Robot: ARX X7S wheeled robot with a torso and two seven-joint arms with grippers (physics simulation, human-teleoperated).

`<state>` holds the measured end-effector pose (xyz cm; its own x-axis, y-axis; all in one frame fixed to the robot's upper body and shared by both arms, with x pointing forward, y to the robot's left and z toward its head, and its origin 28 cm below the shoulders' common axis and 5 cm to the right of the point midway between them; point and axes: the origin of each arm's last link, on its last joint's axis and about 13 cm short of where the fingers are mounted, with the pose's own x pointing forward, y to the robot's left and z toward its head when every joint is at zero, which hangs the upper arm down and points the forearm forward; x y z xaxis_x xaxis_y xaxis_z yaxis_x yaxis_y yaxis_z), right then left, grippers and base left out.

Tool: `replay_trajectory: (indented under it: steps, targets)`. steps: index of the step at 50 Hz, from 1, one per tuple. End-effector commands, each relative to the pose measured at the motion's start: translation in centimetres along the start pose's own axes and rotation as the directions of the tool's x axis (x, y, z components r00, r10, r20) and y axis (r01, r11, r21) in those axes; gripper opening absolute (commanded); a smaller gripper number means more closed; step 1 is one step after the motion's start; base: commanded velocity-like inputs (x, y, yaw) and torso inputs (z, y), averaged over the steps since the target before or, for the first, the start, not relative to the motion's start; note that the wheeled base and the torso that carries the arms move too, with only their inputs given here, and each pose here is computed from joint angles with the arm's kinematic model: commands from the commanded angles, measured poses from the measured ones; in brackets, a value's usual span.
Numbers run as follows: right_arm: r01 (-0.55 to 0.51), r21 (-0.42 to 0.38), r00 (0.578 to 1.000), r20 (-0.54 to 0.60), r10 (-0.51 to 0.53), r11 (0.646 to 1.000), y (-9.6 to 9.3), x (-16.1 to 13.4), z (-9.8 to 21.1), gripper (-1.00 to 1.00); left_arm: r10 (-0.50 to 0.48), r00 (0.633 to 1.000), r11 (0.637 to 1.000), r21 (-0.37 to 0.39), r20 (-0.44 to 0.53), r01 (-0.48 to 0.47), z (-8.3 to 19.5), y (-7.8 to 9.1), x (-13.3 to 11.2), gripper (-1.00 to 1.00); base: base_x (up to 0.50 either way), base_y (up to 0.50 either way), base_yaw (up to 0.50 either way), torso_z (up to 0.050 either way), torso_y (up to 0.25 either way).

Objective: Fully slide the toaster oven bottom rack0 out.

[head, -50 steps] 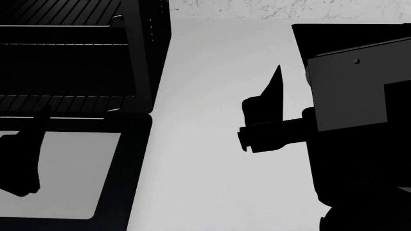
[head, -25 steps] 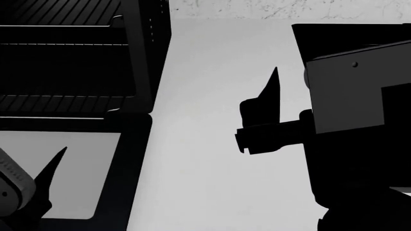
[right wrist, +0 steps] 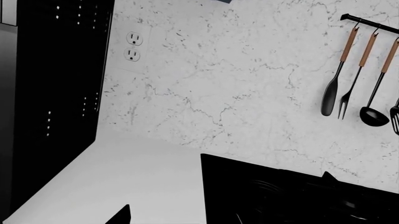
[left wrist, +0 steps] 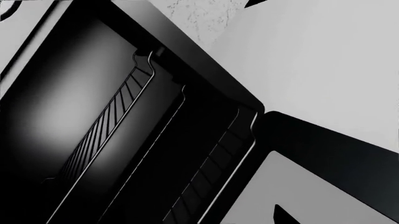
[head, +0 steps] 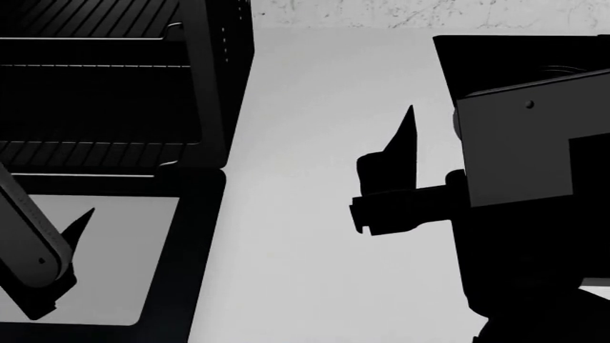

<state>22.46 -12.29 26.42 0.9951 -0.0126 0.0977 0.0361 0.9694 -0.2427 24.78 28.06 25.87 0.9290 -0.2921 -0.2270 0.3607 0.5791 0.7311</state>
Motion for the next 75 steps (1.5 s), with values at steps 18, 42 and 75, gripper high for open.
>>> replay_trajectory:
  steps: [18,42,75]
  targets:
    - [0.001,0.009,1.0,0.004,-0.001,1.0,0.0,-0.4,0.1,1.0,-0.051,0.997,0.996,0.071,-0.065,0.056,-2.6,-0.3,5.3,1.0,0.0,0.0,0.0,0.0,0.0]
    - [0.0,0.006,1.0,0.01,0.0,1.0,-0.1,-0.2,0.1,1.0,-0.009,0.994,0.992,0.122,-0.106,0.023,-3.4,0.8,10.1,1.0,0.0,0.0,0.0,0.0,0.0]
    - [0.003,0.01,1.0,0.022,-0.004,1.0,-0.3,-0.6,0.6,1.0,-0.014,0.997,0.995,0.093,-0.071,0.021,-3.2,0.0,8.7,-1.0,0.0,0.0,0.0,0.0,0.0]
